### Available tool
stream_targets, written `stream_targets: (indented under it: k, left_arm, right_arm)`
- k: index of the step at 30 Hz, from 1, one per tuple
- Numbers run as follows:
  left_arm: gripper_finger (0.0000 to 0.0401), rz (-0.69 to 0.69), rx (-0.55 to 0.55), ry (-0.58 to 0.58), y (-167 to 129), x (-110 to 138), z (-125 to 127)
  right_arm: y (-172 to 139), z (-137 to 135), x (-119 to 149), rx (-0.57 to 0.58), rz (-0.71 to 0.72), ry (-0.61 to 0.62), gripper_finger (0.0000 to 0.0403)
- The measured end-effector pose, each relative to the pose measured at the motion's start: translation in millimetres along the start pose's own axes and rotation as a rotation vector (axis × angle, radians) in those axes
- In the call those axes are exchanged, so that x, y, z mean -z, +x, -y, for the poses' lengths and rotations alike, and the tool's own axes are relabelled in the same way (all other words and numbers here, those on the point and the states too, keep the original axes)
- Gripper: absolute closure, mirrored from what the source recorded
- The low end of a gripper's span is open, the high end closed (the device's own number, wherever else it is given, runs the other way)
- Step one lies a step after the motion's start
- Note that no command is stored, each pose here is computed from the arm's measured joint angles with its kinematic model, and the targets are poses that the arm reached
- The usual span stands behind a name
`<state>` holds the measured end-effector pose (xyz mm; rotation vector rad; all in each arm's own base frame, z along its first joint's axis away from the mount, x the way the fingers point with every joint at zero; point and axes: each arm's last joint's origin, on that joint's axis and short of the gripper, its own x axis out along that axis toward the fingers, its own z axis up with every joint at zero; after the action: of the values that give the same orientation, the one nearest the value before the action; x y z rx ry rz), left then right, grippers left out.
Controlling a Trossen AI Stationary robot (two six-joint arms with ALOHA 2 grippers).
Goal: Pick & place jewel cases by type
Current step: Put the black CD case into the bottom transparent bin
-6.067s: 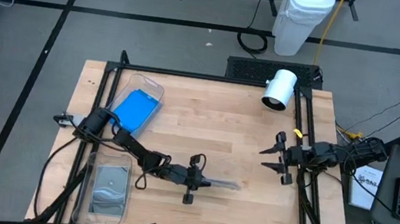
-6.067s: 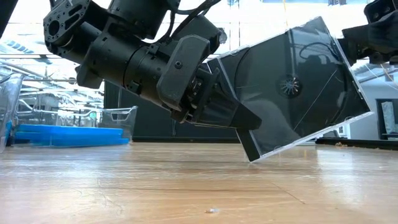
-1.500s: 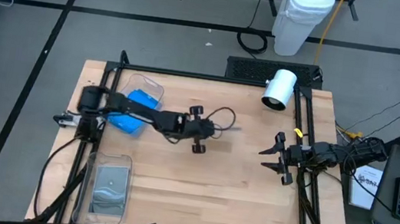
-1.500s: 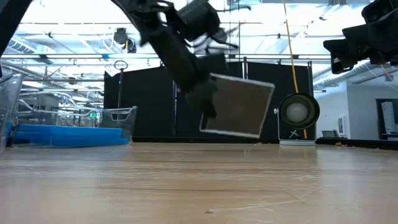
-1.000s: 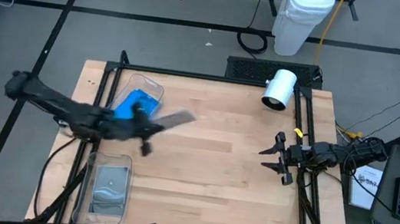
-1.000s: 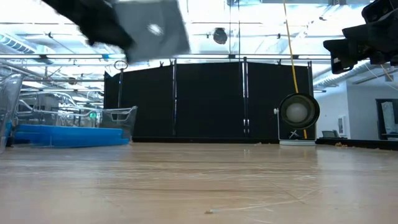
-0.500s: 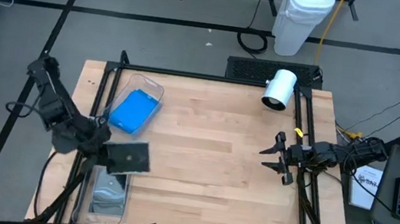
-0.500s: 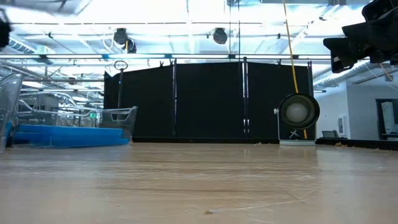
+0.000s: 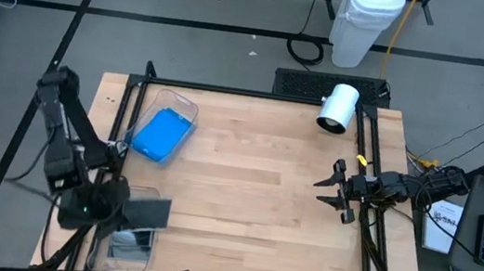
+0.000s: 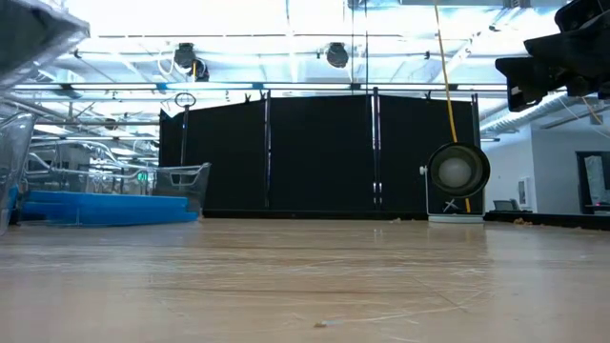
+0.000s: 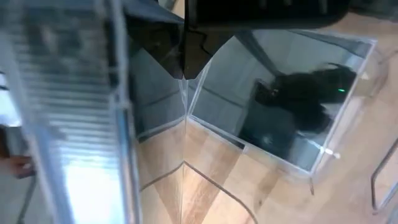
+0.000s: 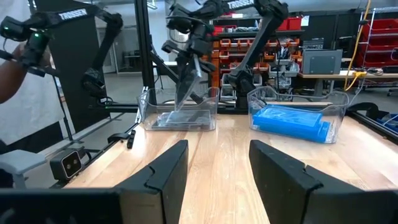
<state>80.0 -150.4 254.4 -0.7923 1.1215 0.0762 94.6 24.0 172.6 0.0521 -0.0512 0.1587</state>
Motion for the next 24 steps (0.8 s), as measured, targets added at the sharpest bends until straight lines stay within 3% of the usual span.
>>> stream_targets:
  k: [5, 12, 18, 21, 24]
  left_arm:
    - [0.0368, 0.014, -0.126, 0.078, -5.9, 13.6, 23.0]
    - [0.0368, 0.013, -0.371, -0.044, -22.4, 29.7, 45.3]
    - [0.0368, -0.021, -0.497, -0.131, -0.2, 45.0, 52.8]
    - [0.0368, -0.042, -0.526, -0.133, 3.8, 47.0, 52.6]
    - [0.0368, 0.015, -0.488, -0.124, 5.7, 45.5, 54.5]
  right_arm:
    - [0.0, 0.0, 0.0, 0.000, 0.000, 0.000, 0.0238]
    - [-0.1, 0.0, -0.4, 0.000, 0.001, 0.000, 0.0238]
    - [-0.1, 0.0, -0.4, 0.000, 0.001, 0.000, 0.0238]
    - [-0.1, 0.0, -0.4, 0.000, 0.001, 0.000, 0.0238]
    - [-0.1, 0.0, -0.4, 0.000, 0.001, 0.000, 0.0238]
